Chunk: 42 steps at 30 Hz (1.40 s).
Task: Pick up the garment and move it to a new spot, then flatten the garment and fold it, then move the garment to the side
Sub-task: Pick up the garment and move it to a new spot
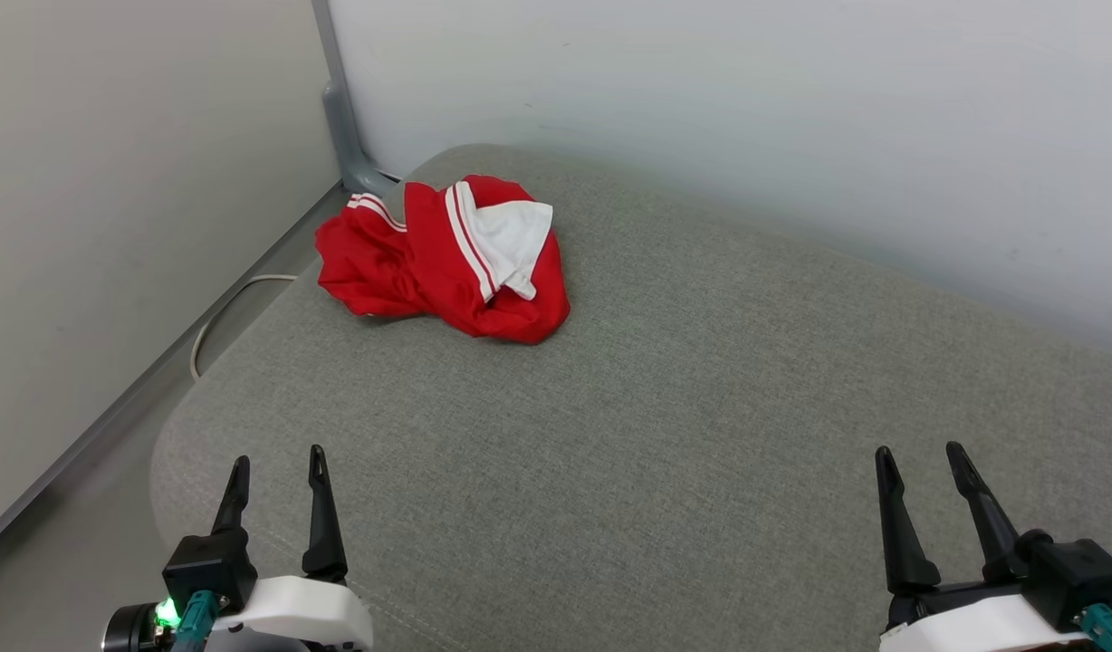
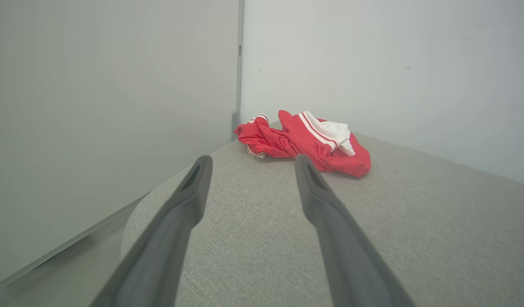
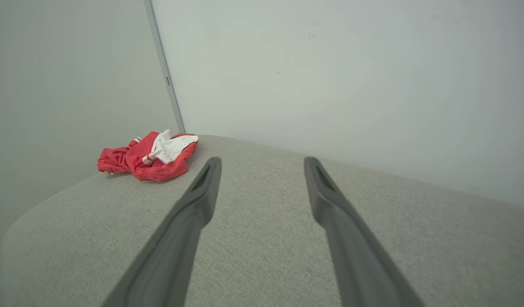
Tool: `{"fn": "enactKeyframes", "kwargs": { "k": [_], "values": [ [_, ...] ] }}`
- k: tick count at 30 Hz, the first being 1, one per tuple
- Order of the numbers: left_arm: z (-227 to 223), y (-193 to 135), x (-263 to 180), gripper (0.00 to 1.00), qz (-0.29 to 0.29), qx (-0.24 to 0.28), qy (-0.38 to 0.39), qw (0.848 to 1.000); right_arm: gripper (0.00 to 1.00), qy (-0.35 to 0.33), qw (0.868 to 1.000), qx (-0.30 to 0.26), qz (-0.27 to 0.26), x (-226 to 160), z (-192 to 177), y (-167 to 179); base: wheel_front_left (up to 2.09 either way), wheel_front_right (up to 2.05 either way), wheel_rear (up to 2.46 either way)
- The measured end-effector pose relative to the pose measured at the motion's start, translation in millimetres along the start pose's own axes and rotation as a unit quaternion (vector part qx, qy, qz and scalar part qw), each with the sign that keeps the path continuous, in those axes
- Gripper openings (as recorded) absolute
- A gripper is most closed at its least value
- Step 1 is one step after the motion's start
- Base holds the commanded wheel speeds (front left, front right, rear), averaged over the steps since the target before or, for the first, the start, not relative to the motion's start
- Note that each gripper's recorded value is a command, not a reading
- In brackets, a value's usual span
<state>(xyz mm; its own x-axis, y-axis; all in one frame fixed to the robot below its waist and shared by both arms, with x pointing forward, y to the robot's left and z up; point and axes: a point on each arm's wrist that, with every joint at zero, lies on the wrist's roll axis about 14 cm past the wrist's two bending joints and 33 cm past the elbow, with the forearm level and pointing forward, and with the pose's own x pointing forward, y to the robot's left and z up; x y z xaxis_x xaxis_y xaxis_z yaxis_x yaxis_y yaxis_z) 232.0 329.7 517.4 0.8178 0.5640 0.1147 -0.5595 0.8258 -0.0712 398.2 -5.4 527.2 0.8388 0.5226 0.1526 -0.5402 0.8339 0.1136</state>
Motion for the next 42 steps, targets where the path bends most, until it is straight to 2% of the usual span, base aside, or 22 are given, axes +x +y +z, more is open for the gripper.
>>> {"fn": "enactKeyframes", "kwargs": {
  "k": [6,11,17,19,29,35,38,42],
  "values": [
    [-4.0,0.0,3.7,1.0,0.002,-0.005,0.007,1.0,1.0,0.004,1.0,0.0,-0.005,-1.6,-3.6,-3.6,0.0,0.0,0.0],
    [6.1,-12.7,24.8,1.0,-0.021,-0.01,-0.008,1.0,1.0,0.007,1.0,-0.004,-0.017,-3.0,-7.0,-13.6,0.0,0.0,0.0],
    [45.7,-19.4,81.7,1.0,-0.03,-0.037,-0.067,0.997,1.0,-0.005,0.999,-0.02,-0.036,10.2,-5.4,-33.5,0.0,0.0,0.0],
    [57.5,-25.7,103.1,1.0,-0.041,-0.026,-0.084,0.995,1.0,-0.004,0.999,-0.025,-0.043,12.8,-8.9,-41.6,0.0,0.0,0.0],
    [85.4,-88.4,206.7,1.0,-0.11,0.006,-0.127,0.986,1.0,0.005,0.996,-0.049,-0.081,26.8,-33.4,-84.0,0.0,0.0,0.0],
    [71.5,-119.9,263.2,1.0,-0.139,0.034,-0.096,0.985,1.0,0.025,0.993,-0.061,-0.1,27.8,-58.8,-110.7,0.0,0.0,0.0],
    [48.0,-125.1,284.7,1.0,-0.141,0.044,-0.045,0.988,1.0,0.035,0.991,-0.062,-0.11,26.8,-70.7,-122.3,0.0,0.0,0.0],
    [0.8,-132.8,301.5,1.0,-0.148,0.058,0.065,0.985,1.0,0.046,0.99,-0.064,-0.118,24.2,-82.6,-133.1,0.0,0.0,0.0]
  ]
}}
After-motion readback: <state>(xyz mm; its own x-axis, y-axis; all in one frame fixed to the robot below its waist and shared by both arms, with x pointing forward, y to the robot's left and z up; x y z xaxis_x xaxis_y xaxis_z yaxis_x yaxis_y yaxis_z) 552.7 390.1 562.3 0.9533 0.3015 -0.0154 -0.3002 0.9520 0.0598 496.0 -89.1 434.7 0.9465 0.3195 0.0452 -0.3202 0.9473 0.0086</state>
